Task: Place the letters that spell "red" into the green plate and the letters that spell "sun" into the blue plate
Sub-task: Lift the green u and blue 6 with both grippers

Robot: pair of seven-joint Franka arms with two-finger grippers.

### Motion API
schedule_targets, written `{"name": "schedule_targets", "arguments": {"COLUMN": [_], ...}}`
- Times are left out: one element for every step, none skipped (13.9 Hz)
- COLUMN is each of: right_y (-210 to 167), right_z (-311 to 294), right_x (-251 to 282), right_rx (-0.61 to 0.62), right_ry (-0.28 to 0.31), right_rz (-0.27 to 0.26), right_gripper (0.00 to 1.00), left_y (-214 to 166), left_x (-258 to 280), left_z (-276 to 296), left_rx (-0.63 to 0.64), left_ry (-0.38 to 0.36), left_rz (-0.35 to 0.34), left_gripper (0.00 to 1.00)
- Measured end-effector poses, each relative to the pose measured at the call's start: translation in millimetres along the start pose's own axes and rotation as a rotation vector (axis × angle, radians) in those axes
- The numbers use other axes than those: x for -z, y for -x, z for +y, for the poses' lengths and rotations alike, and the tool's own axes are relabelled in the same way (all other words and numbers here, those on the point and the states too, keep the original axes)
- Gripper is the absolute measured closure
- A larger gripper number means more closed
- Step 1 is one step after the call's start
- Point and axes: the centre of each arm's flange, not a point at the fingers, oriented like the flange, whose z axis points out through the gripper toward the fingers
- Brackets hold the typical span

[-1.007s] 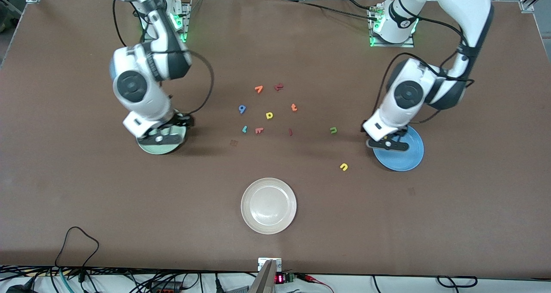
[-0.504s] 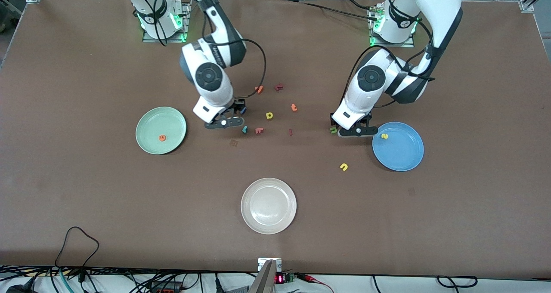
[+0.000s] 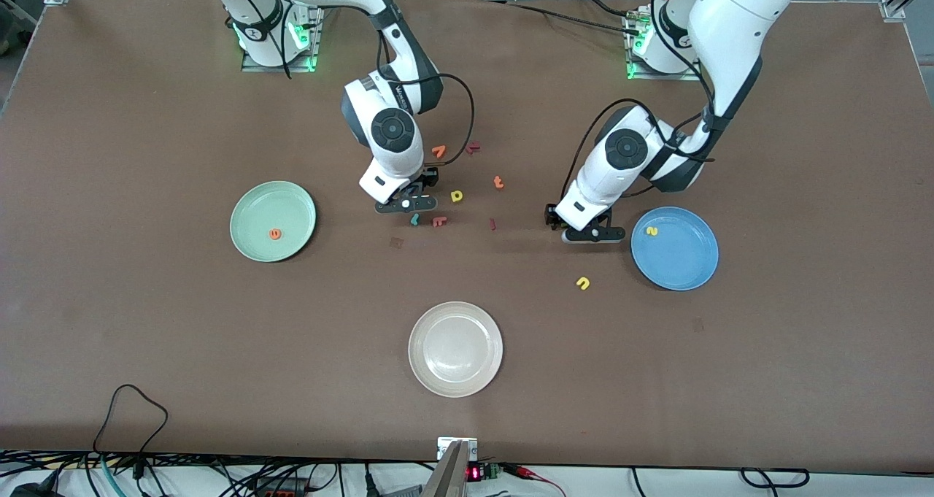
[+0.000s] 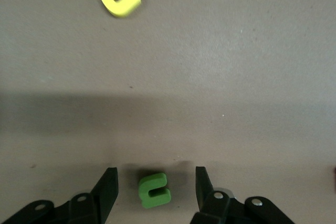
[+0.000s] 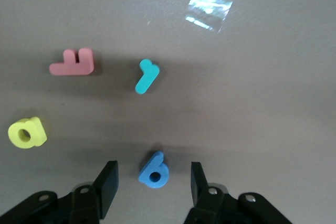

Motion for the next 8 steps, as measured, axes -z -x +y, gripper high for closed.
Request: {"name": "schedule_targets", "arguments": {"right_y": [1.5,3.0,4.9,7.0,8.3,8.7,8.7,8.5], "right_z": [-1.9,-3.4,-5.2,-6.6,-6.9,-6.6,-6.2,-5.7], "right_x": [-1.2,-3.0,-5.9,-10.1,-14.7,-18.7,-21.6,-23.7], "right_rx": [0.002,0.005,0.009,0.013,0.014,0.014,0.014,0.013], "right_ry": [0.002,0.005,0.01,0.017,0.024,0.029,0.033,0.036], "right_rz": [-0.002,-0.005,-0.01,-0.016,-0.021,-0.026,-0.028,-0.03], "right_gripper": [0.37,0.38,0.4,0.41,0.41,0.44,0.44,0.45], "left_y": [0.8,1.4,2.4,4.0,5.3,6.4,7.5,8.3], "left_x": [-0.8,-1.1,-1.9,-3.3,-4.5,-5.4,-6.2,-6.9], "left_z": [0.7,1.1,1.1,0.4,-0.2,-0.7,-1.2,-1.7], "left_rx": [-0.002,-0.003,-0.004,-0.004,-0.005,-0.005,-0.005,-0.005], "left_ry": [0.0,0.0,-0.001,-0.004,-0.005,-0.007,-0.008,-0.009], "left_rz": [-0.001,-0.002,-0.004,-0.008,-0.011,-0.014,-0.016,-0.018], "left_gripper": [0.33,0.34,0.36,0.37,0.37,0.37,0.37,0.37]}}
